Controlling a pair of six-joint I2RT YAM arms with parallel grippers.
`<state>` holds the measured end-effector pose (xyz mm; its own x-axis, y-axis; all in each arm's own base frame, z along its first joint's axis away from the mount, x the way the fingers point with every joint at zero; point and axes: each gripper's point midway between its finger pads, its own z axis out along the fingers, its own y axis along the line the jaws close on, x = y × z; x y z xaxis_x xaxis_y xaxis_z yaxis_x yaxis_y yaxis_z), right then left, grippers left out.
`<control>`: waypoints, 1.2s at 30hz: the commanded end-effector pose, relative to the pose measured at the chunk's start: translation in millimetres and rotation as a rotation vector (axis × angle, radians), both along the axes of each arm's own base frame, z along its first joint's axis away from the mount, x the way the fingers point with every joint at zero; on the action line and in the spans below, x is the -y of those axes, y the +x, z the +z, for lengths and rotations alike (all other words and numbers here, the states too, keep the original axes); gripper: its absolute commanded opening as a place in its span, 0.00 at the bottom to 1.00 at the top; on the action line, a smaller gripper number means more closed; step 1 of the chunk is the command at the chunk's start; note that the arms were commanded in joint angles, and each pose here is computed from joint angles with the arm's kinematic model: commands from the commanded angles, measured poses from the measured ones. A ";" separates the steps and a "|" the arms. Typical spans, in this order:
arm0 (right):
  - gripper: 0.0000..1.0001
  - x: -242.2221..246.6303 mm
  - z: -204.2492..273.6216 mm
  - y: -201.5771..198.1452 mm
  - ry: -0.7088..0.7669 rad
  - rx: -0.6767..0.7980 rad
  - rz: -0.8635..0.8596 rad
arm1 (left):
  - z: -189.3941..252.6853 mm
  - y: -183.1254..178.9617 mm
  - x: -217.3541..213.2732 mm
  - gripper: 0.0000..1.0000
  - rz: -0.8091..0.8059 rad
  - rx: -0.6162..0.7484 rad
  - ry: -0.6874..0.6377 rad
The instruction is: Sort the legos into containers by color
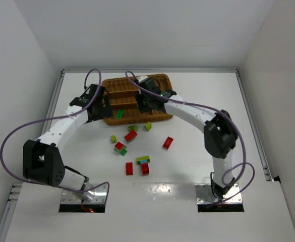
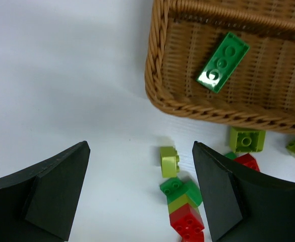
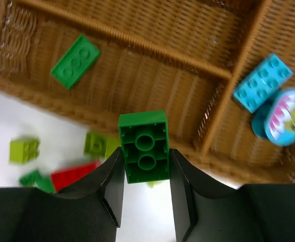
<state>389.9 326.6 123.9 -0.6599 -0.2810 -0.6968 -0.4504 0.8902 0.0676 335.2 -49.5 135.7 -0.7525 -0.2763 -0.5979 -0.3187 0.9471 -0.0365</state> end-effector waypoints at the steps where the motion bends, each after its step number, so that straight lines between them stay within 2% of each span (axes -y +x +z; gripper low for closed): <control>1: 0.32 -19.9 -0.9 32.3 0.017 0.024 -0.031 | -1.4 -15.3 5.2 0.89 0.010 0.000 -0.052; 4: 0.36 -32.0 -4.2 41.3 0.025 0.005 -0.025 | 0.8 -19.5 9.4 0.89 -0.006 0.008 -0.062; 5: 0.47 -29.8 -6.0 42.3 0.005 -0.002 -0.035 | 0.9 -19.5 9.4 0.89 -0.006 0.008 -0.062; 8: 0.66 -29.8 5.3 44.8 0.024 0.016 -0.054 | 4.2 -19.6 7.4 0.89 -0.009 0.019 -0.052; 13: 0.66 -3.7 14.6 17.9 0.035 0.033 -0.071 | 11.5 -15.3 8.5 0.89 -0.009 0.039 -0.057; 15: 0.66 14.2 5.7 -5.9 0.023 0.018 -0.050 | 8.5 -14.7 7.0 0.89 -0.004 0.030 -0.047; 16: 0.68 25.7 -16.0 -22.0 -0.006 -0.025 -0.043 | 9.7 -12.4 6.0 0.89 0.001 0.041 -0.042; 17: 0.74 27.5 -14.0 -29.4 0.008 -0.024 -0.020 | 7.0 -12.4 5.9 0.89 0.001 0.041 -0.042; 19: 0.81 37.2 -43.0 -53.3 -0.019 -0.081 0.005 | 8.6 -12.4 6.3 0.89 0.008 0.056 -0.051; 21: 0.86 38.1 -52.5 -58.9 -0.007 -0.087 0.017 | 4.8 -15.7 5.8 0.89 0.016 0.059 -0.058; 26: 0.86 26.8 -76.4 -58.5 0.017 -0.084 0.042 | 6.8 -13.9 10.9 0.89 0.001 0.077 -0.085; 36: 0.75 5.0 -92.0 -16.7 0.008 -0.006 0.014 | 8.9 -10.8 19.3 0.89 -0.058 0.085 -0.106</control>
<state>344.1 297.2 6.7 -0.7319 -0.3278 -0.5974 -0.4531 0.8889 0.0674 319.5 -63.5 130.6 -0.7424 -0.3074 -0.5953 -0.2873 0.9488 -0.1316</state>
